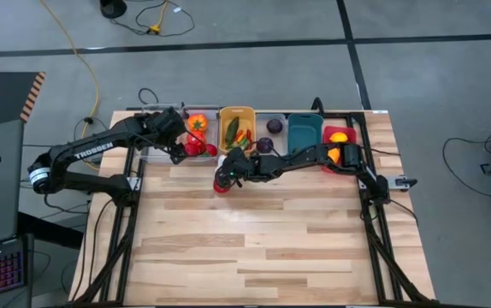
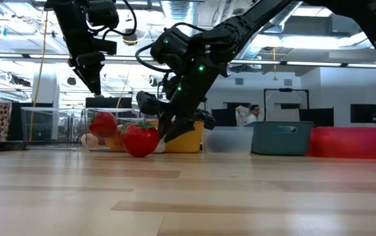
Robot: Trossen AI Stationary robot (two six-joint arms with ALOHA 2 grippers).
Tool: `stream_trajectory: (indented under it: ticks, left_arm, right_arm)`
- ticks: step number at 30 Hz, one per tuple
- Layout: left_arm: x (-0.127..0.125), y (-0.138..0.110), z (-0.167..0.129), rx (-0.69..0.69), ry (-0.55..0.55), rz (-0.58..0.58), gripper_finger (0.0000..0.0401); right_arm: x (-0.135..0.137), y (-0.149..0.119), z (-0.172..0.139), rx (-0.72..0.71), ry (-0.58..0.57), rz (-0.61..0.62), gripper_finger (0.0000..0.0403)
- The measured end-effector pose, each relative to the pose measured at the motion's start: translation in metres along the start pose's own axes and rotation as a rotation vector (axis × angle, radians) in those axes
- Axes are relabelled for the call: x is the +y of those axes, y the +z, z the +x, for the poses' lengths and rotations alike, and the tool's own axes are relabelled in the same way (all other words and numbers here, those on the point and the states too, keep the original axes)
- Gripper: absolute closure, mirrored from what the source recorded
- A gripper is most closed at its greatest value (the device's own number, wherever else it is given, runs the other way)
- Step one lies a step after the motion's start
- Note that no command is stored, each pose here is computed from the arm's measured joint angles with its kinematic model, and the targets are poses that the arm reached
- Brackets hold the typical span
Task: Sort produce into baskets
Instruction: Put the garlic into the left transparent bin
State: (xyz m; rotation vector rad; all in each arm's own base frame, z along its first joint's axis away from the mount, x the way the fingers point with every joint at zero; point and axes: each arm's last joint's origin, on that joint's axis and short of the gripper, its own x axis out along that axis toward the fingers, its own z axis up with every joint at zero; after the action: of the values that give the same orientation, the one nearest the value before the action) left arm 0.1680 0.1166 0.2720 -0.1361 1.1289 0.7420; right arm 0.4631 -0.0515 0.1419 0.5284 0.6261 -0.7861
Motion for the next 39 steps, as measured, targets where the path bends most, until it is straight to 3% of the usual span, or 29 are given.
stream_trajectory:
  ticks: [20,39]
  left_arm:
    - [0.0,0.0,0.0,0.0,-0.001,0.0,0.0122]
    - [0.001,-0.001,-0.003,-0.009,-0.002,0.008,0.0122]
  right_arm:
    - [0.006,-0.005,-0.004,0.008,0.016,-0.038,0.0297]
    - [0.018,0.0,-0.042,0.023,0.041,-0.078,0.0297]
